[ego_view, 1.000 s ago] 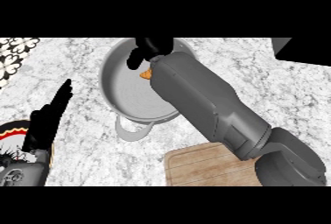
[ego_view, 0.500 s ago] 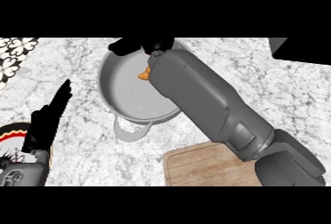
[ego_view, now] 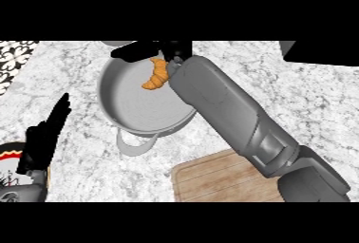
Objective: Pick the croissant from the cutting board and place it in the pot
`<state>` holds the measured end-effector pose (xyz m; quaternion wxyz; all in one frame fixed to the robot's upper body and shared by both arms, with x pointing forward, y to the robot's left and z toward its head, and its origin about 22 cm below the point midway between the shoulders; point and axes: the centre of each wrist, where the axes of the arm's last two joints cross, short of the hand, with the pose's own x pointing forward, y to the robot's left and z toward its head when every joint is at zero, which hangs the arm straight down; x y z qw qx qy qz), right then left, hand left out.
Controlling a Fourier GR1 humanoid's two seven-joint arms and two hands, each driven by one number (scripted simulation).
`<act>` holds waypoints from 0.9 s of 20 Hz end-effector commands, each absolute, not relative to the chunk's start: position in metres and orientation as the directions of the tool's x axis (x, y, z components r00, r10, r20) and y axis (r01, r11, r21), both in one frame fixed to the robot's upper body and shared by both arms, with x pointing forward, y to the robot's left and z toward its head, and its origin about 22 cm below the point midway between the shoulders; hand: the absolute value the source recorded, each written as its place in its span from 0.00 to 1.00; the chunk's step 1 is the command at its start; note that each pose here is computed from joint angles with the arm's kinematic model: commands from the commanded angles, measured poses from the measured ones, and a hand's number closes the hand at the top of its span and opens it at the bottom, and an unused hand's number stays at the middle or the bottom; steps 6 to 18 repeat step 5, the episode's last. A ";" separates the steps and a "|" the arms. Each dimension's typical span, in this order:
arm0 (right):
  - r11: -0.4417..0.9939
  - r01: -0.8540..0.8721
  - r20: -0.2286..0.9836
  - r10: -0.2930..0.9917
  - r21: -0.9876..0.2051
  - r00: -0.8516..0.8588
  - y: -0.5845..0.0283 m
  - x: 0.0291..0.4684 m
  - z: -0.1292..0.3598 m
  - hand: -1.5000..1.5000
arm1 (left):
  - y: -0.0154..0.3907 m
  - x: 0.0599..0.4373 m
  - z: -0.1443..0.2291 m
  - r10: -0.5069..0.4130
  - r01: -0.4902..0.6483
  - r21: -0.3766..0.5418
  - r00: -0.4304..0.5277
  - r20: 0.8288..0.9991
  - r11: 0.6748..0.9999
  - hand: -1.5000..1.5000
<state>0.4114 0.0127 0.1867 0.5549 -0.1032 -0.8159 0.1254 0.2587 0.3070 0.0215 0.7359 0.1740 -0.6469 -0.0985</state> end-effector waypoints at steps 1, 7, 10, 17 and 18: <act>0.967 -0.042 0.904 0.220 -0.253 -0.367 0.004 0.401 0.153 0.00 | 0.321 0.245 0.019 -0.356 -0.114 0.375 0.153 0.922 0.920 0.50; 0.978 -0.058 0.913 0.164 -0.199 -0.373 -0.026 0.416 0.144 0.00 | 0.324 0.247 0.019 -0.344 -0.149 0.369 0.168 0.924 0.918 0.50; 0.978 -0.058 0.913 0.164 -0.199 -0.373 -0.026 0.416 0.144 0.00 | 0.324 0.247 0.019 -0.344 -0.149 0.369 0.168 0.924 0.918 0.50; 0.978 -0.058 0.913 0.164 -0.199 -0.373 -0.026 0.416 0.144 0.00 | 0.324 0.247 0.019 -0.344 -0.149 0.369 0.168 0.924 0.918 0.50; 0.978 -0.058 0.913 0.164 -0.199 -0.373 -0.026 0.416 0.144 0.00 | 0.324 0.247 0.019 -0.344 -0.149 0.369 0.168 0.924 0.918 0.50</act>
